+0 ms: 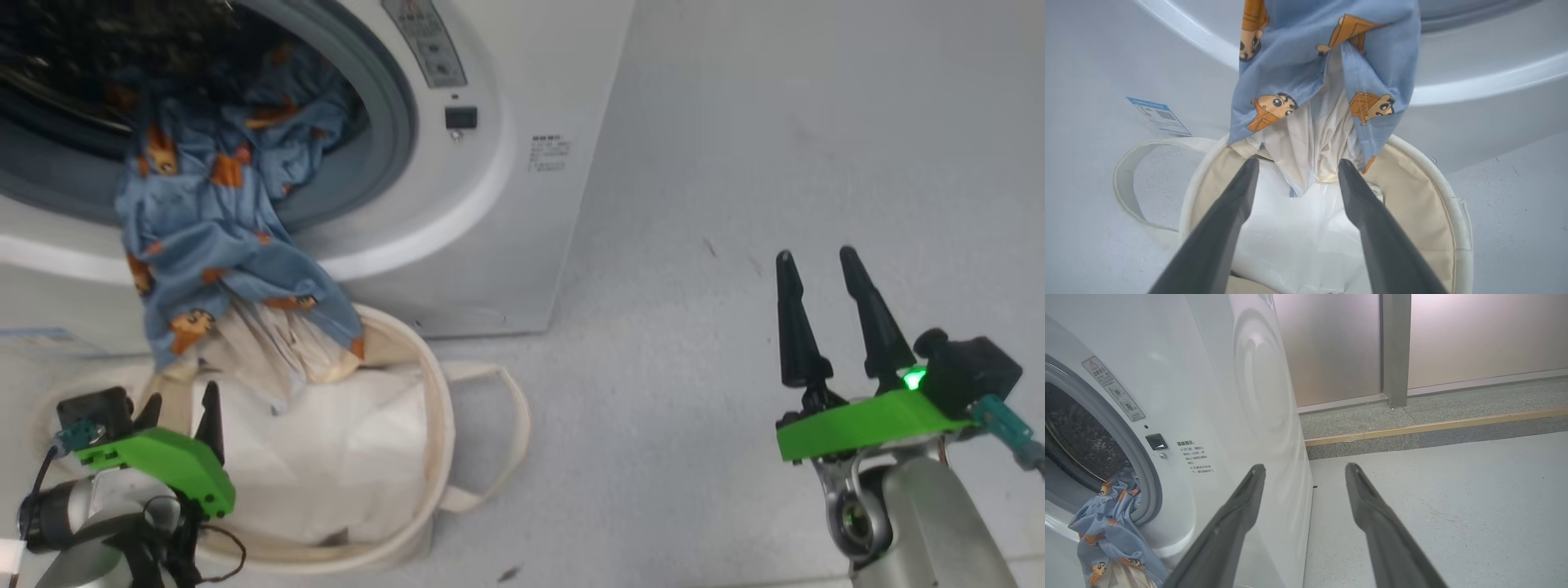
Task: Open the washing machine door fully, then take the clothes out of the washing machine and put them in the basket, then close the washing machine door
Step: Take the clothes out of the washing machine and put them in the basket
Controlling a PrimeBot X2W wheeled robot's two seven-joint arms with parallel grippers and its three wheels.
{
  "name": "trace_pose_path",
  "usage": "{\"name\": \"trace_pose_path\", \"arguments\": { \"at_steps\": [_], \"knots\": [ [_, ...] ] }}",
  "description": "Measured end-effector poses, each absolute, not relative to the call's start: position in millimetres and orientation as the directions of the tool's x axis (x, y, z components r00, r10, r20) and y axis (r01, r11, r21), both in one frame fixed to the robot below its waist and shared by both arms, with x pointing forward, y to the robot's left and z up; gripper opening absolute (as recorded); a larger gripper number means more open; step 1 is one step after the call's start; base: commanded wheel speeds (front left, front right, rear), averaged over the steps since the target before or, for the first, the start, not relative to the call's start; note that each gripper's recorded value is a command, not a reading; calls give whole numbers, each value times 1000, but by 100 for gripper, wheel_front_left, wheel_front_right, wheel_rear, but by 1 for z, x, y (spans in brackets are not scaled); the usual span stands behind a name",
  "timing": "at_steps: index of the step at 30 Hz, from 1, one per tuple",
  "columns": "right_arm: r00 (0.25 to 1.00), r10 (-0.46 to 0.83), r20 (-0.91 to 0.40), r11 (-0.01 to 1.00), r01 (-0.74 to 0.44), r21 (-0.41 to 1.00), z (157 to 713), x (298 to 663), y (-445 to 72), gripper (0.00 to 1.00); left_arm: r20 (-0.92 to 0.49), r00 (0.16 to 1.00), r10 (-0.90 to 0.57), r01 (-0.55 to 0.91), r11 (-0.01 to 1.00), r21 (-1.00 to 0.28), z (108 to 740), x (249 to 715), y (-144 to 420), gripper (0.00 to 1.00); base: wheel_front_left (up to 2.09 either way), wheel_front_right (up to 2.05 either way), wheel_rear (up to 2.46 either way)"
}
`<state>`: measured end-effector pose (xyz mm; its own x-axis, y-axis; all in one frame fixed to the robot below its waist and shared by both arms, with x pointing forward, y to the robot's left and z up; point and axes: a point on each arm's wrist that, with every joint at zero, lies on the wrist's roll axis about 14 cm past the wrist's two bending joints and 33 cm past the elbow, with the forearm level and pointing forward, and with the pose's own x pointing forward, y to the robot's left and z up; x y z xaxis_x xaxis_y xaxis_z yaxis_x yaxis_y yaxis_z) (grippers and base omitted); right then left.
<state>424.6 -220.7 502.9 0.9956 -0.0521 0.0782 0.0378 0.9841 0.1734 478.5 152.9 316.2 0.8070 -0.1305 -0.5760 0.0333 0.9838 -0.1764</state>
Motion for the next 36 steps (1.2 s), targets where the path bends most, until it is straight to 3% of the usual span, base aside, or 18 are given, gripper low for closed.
{"name": "trace_pose_path", "arguments": {
  "at_steps": [6, 16, 26, 36],
  "knots": [
    [993, -42, 106, 979, 20, 202, 516, 405, -214, 100, -420, 902, -100, 43, 989, -142, 376, 480, 166, 100, 0, 0, 0],
    [991, -3, 135, 978, -25, 207, 527, 382, -198, 100, -196, 979, -52, 26, 991, -134, 450, 461, 191, 100, 0, 0, 0],
    [990, 24, 142, 980, -51, 192, 529, 370, -189, 100, -41, 996, -78, 73, 991, -114, 491, 432, 190, 100, 0, 0, 0],
    [988, 30, 152, 983, -57, 175, 533, 367, -188, 100, -26, 995, -100, 97, 988, -119, 494, 409, 187, 100, 0, 0, 0]
  ]
}}
